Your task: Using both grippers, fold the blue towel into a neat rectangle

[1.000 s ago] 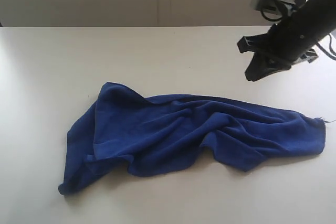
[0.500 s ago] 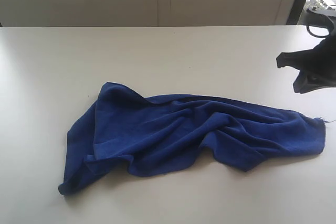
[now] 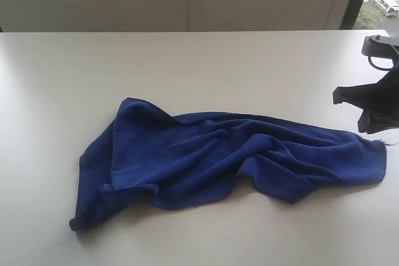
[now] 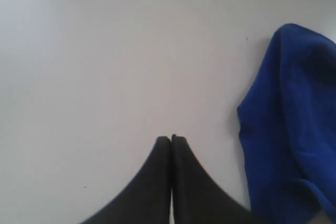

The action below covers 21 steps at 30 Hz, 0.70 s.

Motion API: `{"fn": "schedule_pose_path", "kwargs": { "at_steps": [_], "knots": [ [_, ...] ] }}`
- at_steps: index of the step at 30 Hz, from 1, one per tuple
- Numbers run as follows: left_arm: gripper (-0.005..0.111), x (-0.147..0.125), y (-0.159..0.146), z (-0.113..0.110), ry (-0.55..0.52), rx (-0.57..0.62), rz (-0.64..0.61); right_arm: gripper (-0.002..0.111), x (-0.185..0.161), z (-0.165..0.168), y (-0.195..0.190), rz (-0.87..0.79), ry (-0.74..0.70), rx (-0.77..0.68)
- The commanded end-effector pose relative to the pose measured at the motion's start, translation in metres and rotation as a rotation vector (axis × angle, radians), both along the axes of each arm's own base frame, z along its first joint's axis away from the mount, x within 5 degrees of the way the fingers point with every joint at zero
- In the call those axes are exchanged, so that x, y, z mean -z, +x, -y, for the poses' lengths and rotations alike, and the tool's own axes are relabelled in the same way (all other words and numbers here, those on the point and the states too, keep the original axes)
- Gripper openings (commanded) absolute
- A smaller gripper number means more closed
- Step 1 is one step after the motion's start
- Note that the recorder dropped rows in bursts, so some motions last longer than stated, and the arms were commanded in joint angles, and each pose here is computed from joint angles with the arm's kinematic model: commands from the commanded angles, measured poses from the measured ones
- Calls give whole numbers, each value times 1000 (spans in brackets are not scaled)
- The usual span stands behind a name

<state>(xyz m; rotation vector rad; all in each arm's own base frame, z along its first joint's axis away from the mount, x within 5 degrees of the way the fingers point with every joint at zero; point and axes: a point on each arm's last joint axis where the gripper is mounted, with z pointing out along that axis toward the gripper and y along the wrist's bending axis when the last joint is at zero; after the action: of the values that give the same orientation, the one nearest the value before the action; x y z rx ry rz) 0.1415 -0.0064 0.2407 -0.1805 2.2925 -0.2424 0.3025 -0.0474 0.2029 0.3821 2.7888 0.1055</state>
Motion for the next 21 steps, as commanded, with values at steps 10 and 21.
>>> {"fn": "schedule_pose_path", "kwargs": {
  "at_steps": [10, 21],
  "knots": [
    [0, 12, 104, 33, -295, 340, -74, 24, -1, 11, -4, -20, -77, 49],
    [3, 54, 166, 77, -187, 505, -142, 24, -6, 11, -4, -51, -76, 35]
  ]
}}
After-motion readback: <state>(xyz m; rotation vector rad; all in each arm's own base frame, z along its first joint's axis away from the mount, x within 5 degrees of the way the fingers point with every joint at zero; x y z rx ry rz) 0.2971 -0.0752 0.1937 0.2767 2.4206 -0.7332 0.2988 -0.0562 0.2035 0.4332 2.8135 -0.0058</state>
